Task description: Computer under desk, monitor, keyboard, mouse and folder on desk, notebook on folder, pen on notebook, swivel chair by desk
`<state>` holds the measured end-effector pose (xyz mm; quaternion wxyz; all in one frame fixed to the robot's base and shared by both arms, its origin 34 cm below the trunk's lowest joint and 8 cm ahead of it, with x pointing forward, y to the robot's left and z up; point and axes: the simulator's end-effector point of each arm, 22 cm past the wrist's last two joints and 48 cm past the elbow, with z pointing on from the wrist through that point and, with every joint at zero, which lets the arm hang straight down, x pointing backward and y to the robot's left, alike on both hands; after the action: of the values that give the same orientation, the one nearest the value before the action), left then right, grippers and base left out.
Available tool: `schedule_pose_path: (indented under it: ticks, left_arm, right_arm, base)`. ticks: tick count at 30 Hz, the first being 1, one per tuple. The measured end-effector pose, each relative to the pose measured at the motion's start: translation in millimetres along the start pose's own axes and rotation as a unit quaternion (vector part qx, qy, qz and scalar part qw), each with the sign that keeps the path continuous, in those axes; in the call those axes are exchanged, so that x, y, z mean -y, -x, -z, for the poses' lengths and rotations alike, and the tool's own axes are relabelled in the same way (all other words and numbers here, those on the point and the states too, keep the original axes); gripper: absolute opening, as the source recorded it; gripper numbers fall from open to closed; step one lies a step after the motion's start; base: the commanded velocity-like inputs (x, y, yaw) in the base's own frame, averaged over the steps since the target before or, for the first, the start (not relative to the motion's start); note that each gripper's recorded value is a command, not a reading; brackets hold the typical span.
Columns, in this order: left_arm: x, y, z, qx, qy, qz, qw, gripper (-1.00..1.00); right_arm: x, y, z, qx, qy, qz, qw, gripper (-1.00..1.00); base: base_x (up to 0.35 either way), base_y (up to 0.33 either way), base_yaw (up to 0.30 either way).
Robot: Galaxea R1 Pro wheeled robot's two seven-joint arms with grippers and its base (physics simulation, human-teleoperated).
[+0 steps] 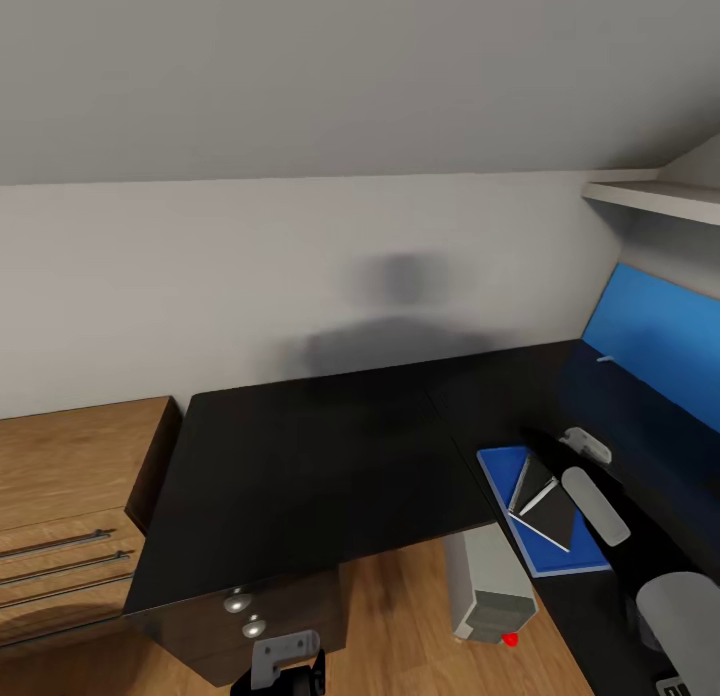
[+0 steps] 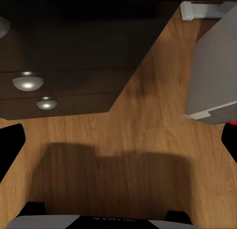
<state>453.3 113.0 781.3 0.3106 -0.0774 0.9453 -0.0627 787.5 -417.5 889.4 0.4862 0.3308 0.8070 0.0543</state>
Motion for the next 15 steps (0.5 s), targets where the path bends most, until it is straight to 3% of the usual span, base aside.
schedule_pose_path:
  ticks: [12,13,15]
  left_arm:
    - [0,-1,1.4,-0.002,0.001,-0.001,1.0,1.0]
    - [-1,-4,1.4,-0.006,0.002,-0.001,1.0,1.0]
    - [-1,-4,3.2,-0.007,0.003,-0.001,1.0,1.0]
  right_arm:
    - [-15,13,13.8,0.017,-0.001,0.007,0.9998,1.0]
    - [-26,9,19.6,0.016,0.007,0.023,0.9996,1.0]
    - [-33,8,23.8,0.013,0.013,0.031,0.9994,1.0]
  base:
    - [0.0,0.0,0.0]
    - [0.0,0.0,0.0]
    - [0.0,0.0,0.0]
